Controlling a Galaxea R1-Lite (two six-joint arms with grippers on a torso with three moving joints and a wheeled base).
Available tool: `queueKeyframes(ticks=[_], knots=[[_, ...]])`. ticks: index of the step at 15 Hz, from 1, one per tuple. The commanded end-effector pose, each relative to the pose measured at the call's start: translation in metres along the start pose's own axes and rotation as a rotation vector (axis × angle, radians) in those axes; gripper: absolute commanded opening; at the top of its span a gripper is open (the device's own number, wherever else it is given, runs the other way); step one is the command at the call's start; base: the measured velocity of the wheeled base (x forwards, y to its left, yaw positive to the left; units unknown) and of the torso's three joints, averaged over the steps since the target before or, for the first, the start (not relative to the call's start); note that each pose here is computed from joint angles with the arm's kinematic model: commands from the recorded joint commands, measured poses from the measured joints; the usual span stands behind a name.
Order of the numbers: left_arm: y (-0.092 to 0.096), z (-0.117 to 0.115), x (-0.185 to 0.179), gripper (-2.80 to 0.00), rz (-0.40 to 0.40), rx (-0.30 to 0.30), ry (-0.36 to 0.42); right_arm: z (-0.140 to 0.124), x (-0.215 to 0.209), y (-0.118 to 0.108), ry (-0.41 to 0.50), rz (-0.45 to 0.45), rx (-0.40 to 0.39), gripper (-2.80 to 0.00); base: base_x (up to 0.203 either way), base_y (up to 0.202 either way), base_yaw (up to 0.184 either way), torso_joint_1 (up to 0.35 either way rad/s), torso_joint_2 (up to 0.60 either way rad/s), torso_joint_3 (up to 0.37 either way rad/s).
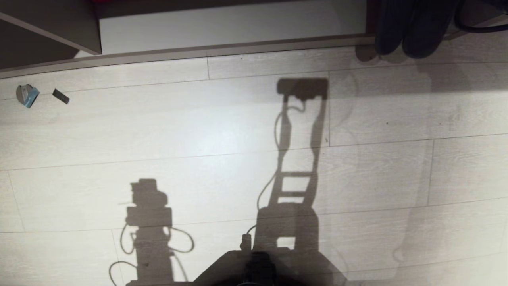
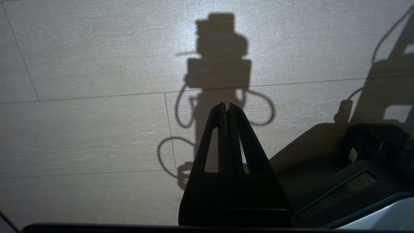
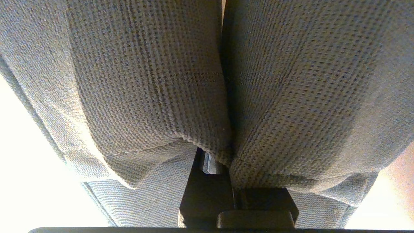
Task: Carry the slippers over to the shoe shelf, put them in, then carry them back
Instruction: Place the slippers into the shoe cabinet
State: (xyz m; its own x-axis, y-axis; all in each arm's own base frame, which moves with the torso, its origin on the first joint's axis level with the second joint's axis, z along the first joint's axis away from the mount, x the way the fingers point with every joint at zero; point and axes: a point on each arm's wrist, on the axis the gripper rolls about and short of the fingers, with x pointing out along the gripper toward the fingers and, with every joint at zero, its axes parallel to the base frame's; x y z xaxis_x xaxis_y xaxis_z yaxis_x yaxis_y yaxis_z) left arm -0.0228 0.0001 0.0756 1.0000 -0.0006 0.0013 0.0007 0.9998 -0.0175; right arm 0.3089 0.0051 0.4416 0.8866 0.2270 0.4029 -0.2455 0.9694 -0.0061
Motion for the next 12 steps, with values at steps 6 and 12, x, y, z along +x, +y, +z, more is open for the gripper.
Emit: queueKeyframes(ticks=[6, 12], knots=[[0.000, 0.000, 0.000, -2.80, 0.000, 0.000, -0.002, -0.001, -0.005, 0.001, 0.016, 0.006, 0.004, -2.80, 0.119, 0.000, -0.001, 0.001, 0.00, 0.002], [0.000, 0.000, 0.000, -2.80, -0.001, -0.001, -0.002, -0.014, -0.010, 0.000, 0.084, 0.010, -0.023, -2.80, 0.068, 0.000, 0.000, 0.000, 0.00, 0.001]])
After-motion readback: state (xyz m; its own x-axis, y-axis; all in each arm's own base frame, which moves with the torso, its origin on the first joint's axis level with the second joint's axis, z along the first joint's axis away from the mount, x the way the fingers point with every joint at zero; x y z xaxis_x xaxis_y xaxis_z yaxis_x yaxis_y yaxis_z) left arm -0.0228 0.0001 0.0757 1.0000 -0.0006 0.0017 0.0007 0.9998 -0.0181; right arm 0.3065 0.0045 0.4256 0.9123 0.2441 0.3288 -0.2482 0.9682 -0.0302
